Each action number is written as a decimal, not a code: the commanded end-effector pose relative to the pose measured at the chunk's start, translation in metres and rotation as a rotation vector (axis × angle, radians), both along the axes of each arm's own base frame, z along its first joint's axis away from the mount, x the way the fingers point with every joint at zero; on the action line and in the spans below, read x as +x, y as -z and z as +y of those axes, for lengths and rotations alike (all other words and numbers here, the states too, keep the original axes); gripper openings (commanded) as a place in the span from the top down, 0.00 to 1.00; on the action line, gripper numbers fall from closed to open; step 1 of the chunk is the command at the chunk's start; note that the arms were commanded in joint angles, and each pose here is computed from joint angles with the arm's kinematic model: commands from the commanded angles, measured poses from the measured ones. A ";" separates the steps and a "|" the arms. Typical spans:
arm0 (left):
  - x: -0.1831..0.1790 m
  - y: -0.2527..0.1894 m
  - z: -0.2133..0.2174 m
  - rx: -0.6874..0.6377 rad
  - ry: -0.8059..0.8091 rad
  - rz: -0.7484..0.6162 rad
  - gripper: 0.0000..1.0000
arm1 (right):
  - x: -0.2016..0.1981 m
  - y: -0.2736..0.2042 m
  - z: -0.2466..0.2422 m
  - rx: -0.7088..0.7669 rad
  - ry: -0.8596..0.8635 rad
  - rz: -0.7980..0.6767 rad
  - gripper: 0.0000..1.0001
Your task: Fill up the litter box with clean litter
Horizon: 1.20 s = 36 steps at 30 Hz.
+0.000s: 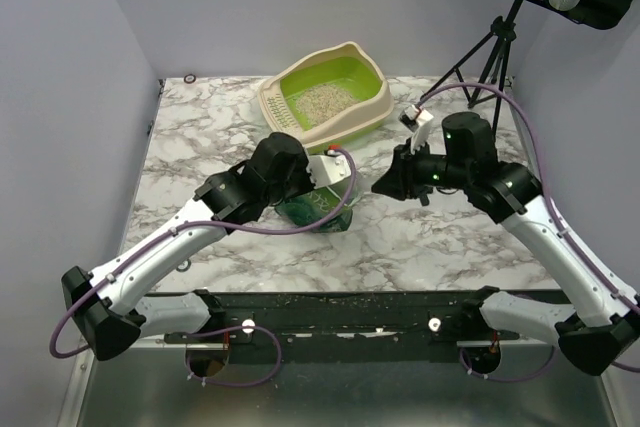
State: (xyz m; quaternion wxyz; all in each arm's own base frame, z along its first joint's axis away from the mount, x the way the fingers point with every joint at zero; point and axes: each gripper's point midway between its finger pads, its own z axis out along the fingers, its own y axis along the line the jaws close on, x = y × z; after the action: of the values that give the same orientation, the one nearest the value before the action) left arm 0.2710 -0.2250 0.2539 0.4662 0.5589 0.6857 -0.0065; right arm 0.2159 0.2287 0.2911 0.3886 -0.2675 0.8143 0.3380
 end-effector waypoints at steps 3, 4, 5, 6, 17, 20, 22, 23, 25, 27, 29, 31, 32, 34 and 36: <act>-0.012 -0.031 0.034 -0.084 -0.189 -0.130 1.00 | 0.000 0.014 0.044 0.115 -0.121 0.125 1.00; -0.013 -0.035 0.043 -0.088 -0.223 -0.153 1.00 | 0.003 0.016 0.049 0.131 -0.116 0.138 1.00; -0.016 -0.044 0.052 -0.103 -0.254 -0.184 1.00 | 0.007 0.017 0.055 0.154 -0.117 0.148 0.99; -0.018 -0.053 0.060 -0.122 -0.277 -0.214 1.00 | 0.007 0.015 0.061 0.180 -0.121 0.164 1.00; -0.032 -0.070 0.105 -0.131 -0.338 -0.371 1.00 | 0.014 0.002 0.123 0.281 -0.182 0.218 1.00; -0.035 -0.038 0.091 -0.160 -0.310 -0.282 1.00 | 0.017 0.019 0.123 0.228 -0.181 0.220 1.00; -0.038 -0.023 0.079 -0.205 -0.287 -0.225 1.00 | 0.022 0.036 0.117 0.150 -0.160 0.219 1.00; -0.041 -0.017 0.070 -0.232 -0.260 -0.195 1.00 | 0.022 0.044 0.114 0.117 -0.150 0.217 1.00; -0.046 -0.017 0.056 -0.294 -0.221 -0.172 1.00 | 0.023 0.056 0.107 0.070 -0.131 0.216 1.00; -0.052 -0.028 0.042 -0.366 -0.169 -0.163 1.00 | 0.025 0.068 0.099 0.017 -0.110 0.208 1.00; -0.058 -0.048 0.032 -0.449 -0.129 -0.164 1.00 | 0.031 0.076 0.089 -0.038 -0.067 0.186 1.00; -0.065 -0.068 0.024 -0.517 -0.091 -0.167 1.00 | 0.032 0.080 0.081 -0.069 -0.036 0.170 1.00; -0.069 -0.075 0.022 -0.543 -0.078 -0.166 1.00 | 0.033 0.080 0.077 -0.079 -0.025 0.160 1.00; -0.076 -0.084 0.016 -0.586 -0.051 -0.162 1.00 | 0.033 0.081 0.072 -0.099 -0.007 0.152 1.00; -0.078 -0.078 0.012 -0.586 -0.033 -0.155 1.00 | 0.032 0.083 0.070 -0.100 -0.002 0.161 1.00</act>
State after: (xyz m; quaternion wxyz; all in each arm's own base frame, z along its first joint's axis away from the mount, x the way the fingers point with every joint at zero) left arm 0.2134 -0.1706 0.2578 0.5707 0.4287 0.7003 -0.0072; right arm 0.2252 0.3242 0.2215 0.2668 -0.2768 0.8348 0.3940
